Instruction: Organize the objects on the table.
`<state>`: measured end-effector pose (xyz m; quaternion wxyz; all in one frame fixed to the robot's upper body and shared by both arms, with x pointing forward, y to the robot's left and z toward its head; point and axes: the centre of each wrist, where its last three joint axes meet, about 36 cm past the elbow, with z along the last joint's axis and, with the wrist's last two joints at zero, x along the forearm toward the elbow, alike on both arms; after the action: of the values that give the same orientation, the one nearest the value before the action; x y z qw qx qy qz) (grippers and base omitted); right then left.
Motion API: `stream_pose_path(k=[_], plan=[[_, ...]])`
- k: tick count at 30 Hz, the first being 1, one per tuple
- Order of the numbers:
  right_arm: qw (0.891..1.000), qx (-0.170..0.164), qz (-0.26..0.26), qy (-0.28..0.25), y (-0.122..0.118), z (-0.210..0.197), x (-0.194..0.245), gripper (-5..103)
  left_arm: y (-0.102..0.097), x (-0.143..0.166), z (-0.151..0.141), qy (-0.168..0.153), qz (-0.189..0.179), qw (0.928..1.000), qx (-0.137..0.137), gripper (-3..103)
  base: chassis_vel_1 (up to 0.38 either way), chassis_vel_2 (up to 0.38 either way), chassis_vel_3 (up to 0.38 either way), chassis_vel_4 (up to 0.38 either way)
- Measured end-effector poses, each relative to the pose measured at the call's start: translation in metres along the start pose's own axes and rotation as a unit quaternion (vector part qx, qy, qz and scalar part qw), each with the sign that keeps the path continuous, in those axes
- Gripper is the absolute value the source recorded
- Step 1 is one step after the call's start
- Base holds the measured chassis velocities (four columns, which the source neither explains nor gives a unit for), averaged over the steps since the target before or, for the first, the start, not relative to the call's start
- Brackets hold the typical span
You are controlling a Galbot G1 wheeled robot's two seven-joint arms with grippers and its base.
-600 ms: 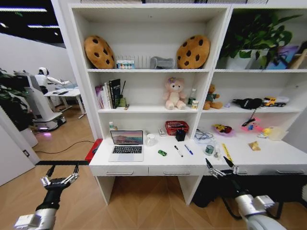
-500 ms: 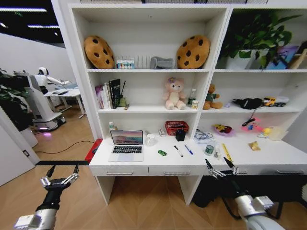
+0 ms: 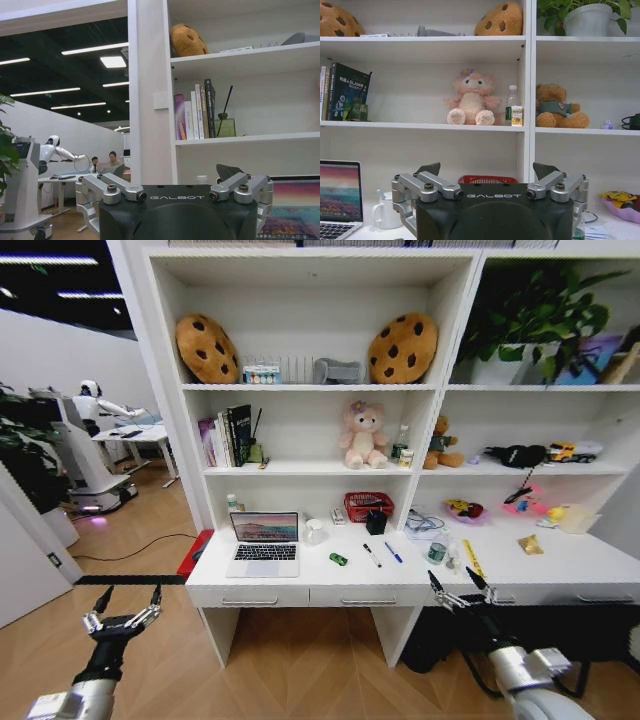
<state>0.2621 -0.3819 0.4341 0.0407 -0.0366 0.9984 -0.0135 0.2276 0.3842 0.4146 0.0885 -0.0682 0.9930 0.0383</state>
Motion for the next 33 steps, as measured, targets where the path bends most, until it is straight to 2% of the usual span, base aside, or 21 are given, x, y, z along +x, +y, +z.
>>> stream_pose_path(k=[16, 33], plan=[[1.0, -0.003, 0.002, 0.001, 0.002, 0.0012, 0.0008, 100, -0.0001, 0.0006, 0.0041, 0.0, 0.0, 1.0, -0.005, 100, -0.028, 0.025, 0.023, -0.028], [1.0, -0.001, 0.007, 0.002, 0.0026, 0.0026, -0.0007, 100, 0.0003, 0.0002, 0.0074, -0.005, -0.001, 1.0, -0.003, 100, -0.238, 0.231, 0.233, -0.228]])
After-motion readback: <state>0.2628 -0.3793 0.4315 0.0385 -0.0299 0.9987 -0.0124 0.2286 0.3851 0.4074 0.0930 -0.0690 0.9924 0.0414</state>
